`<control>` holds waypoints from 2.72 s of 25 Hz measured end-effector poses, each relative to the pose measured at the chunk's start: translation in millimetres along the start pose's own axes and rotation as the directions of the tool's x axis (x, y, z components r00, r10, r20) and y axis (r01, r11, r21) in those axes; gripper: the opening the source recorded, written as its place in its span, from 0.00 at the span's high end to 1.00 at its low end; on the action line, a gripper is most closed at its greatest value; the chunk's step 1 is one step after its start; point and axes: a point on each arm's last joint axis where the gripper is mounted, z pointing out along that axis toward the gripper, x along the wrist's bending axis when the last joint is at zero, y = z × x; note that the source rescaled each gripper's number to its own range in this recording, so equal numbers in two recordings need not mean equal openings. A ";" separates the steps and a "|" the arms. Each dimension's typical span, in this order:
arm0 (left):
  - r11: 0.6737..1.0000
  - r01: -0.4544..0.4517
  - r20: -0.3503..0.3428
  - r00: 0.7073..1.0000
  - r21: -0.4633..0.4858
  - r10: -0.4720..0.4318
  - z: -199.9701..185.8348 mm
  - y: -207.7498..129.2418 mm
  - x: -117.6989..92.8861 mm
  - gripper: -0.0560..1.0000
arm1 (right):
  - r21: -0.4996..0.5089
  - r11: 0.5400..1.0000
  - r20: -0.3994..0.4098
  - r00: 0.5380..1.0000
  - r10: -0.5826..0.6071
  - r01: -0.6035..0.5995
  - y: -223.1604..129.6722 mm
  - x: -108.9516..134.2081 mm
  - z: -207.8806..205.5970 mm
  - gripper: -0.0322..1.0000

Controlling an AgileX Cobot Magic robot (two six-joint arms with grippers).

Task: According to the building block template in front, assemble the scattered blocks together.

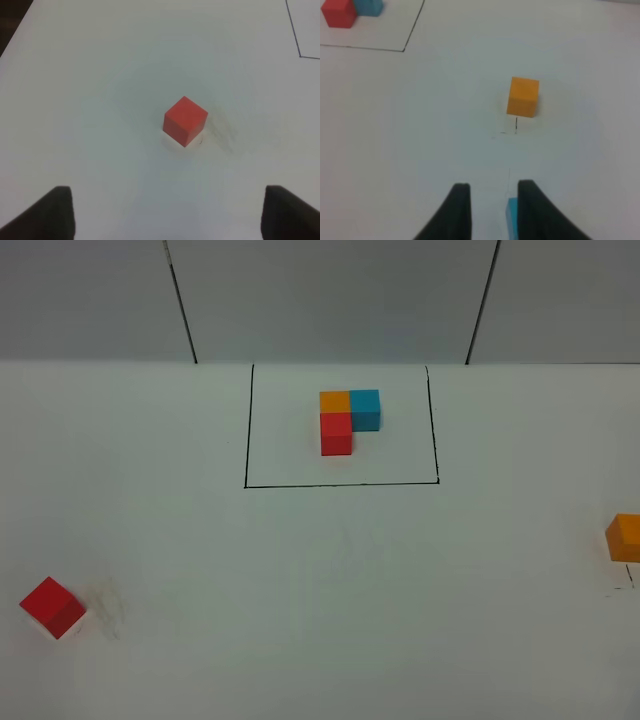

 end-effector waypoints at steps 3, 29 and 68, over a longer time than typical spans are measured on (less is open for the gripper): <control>1.000 0.000 0.000 1.000 0.000 0.000 0.0 0.0 0.0 0.32 | 0.000 1.000 0.000 1.000 0.000 0.000 0.0 0.0 0.0 0.97; 0.999 0.030 -0.004 1.000 0.034 -0.030 3.8 2.7 -0.6 0.32 | 0.000 1.000 0.000 1.000 0.000 0.000 0.0 0.0 0.0 0.97; 0.392 -0.815 0.575 0.579 0.427 0.578 231.3 88.0 -33.7 0.32 | 0.000 1.000 0.000 1.000 0.001 -0.001 0.0 0.0 0.0 0.97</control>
